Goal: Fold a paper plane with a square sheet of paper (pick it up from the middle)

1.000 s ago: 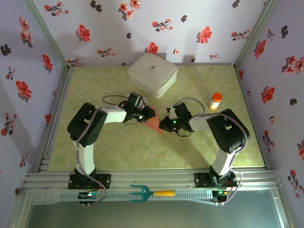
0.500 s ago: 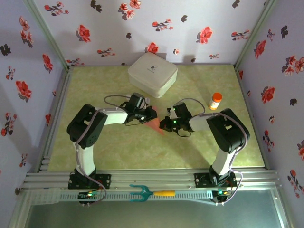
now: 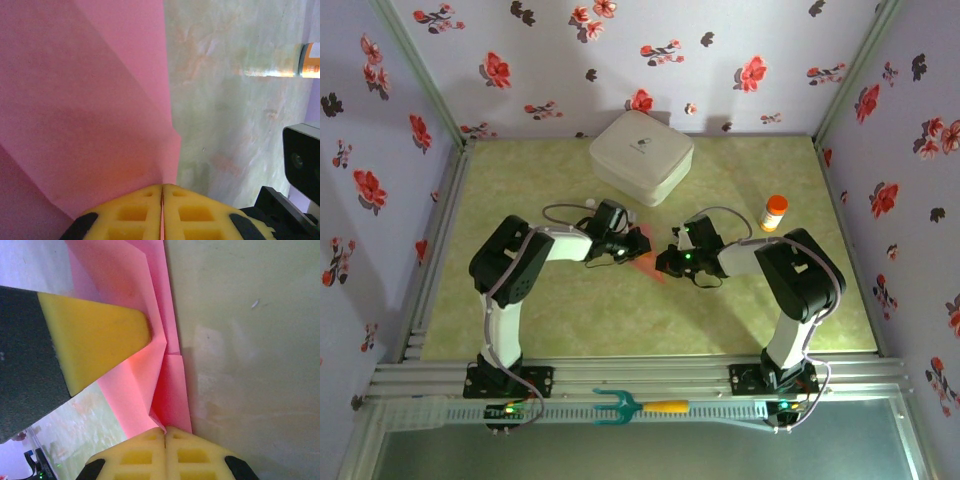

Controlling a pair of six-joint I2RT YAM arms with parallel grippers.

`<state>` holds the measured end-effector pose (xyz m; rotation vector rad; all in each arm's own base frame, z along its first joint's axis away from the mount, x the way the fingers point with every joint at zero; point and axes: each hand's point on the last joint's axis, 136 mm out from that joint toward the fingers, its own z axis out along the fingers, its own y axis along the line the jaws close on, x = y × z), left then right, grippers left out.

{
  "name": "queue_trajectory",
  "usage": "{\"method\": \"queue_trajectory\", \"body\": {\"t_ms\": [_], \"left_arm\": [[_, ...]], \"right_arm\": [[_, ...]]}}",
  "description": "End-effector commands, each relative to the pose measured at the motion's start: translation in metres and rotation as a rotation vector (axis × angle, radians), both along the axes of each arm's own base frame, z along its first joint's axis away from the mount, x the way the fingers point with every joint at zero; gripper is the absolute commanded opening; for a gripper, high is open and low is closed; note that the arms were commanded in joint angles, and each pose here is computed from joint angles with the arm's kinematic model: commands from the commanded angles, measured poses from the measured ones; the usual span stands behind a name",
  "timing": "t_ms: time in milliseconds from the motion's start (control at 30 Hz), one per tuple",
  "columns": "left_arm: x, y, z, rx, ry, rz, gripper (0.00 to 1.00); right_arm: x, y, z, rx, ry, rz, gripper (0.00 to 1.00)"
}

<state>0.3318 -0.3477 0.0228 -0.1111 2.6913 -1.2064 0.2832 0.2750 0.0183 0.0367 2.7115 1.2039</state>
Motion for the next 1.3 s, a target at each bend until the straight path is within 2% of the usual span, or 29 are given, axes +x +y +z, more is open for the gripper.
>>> {"method": "queue_trajectory", "body": {"t_ms": [0, 267, 367, 567, 733, 933, 1267], "left_arm": [[-0.005, 0.003, -0.019, 0.055, 0.053, -0.004, 0.10], [-0.009, 0.008, -0.027, 0.086, 0.074, -0.006, 0.10], [-0.008, 0.009, -0.027, 0.088, 0.072, -0.002, 0.10], [-0.008, 0.009, -0.027, 0.086, 0.072, -0.001, 0.10], [-0.009, 0.010, -0.026, 0.084, 0.069, 0.000, 0.10], [-0.008, 0.011, -0.027, 0.085, 0.071, 0.005, 0.09], [-0.008, 0.013, -0.028, 0.087, 0.071, 0.012, 0.08]], "right_arm": [[-0.017, -0.018, -0.029, -0.088, 0.098, -0.030, 0.07], [-0.009, -0.011, 0.000, -0.043, 0.054, -0.023, 0.18], [-0.013, -0.008, 0.012, -0.022, 0.047, 0.011, 0.18], [-0.026, -0.015, 0.004, -0.058, 0.083, 0.039, 0.17], [-0.035, -0.025, -0.010, -0.119, 0.114, 0.043, 0.07], [-0.042, -0.028, -0.012, -0.122, 0.129, 0.040, 0.11], [-0.052, -0.034, -0.013, -0.130, 0.150, 0.037, 0.12]]}}
